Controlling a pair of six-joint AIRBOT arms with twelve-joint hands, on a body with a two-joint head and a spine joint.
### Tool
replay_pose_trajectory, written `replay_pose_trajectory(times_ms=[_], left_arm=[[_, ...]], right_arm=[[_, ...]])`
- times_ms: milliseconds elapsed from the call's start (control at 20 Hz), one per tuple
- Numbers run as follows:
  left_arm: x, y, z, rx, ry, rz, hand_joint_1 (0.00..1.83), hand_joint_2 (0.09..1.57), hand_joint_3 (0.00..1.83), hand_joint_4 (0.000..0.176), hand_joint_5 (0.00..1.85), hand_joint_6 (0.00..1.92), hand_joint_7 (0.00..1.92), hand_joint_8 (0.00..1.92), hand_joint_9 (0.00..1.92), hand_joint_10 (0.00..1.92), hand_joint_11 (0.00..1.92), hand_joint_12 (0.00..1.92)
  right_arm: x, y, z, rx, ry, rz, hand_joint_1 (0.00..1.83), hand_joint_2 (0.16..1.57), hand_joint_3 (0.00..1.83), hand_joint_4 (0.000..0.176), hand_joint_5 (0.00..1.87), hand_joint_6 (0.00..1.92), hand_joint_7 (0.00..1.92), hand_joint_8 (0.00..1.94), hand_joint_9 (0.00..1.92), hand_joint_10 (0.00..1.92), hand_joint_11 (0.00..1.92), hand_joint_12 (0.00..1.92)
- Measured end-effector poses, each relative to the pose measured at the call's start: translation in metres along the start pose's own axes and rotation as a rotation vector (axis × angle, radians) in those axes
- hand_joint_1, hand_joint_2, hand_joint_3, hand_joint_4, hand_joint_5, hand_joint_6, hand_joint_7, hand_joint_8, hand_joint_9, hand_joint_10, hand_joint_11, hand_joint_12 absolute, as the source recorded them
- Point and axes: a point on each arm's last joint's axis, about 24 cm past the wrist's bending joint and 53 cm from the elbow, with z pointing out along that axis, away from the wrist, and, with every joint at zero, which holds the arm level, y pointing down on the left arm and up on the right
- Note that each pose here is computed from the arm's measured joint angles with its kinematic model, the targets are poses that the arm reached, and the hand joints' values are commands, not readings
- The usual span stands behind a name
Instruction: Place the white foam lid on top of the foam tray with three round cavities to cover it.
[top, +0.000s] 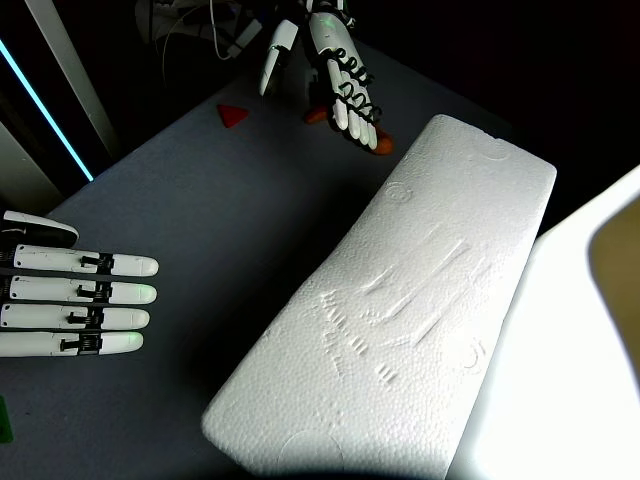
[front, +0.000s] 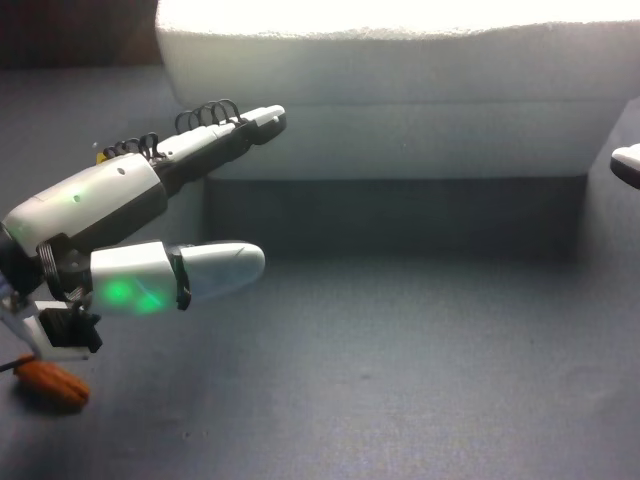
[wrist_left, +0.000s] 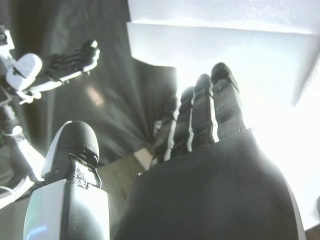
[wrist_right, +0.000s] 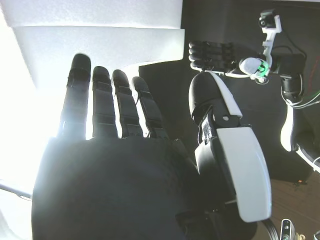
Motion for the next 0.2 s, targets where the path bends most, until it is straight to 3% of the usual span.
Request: replay_pose_trajectory(times_ms=[100, 200], left_arm=[[-0.0013, -0.0005, 0.0, 0.002, -0.005, -0.002, 0.38, 1.27, 0.01, 0.022, 0.0, 0.0, 0.0, 0.0, 0.0, 0.0, 0.0, 0.0], [-0.0012, -0.0023, -0.0002, 0.008, -0.005, -0.001, 0.38, 1.27, 0.01, 0.022, 0.0, 0.0, 0.0, 0.0, 0.0, 0.0, 0.0, 0.0]], right_arm=[[-0.001, -0.0002, -0.0001, 0.001, -0.004, 0.002, 0.33, 1.42, 0.0, 0.0, 0.0, 0.0, 0.0, 0.0, 0.02, 0.01, 0.0, 0.9], [-0.0036, 0.0039, -0.0008, -0.01, -0.015, 0.004, 0.33, 1.42, 0.0, 0.0, 0.0, 0.0, 0.0, 0.0, 0.02, 0.01, 0.0, 0.99]])
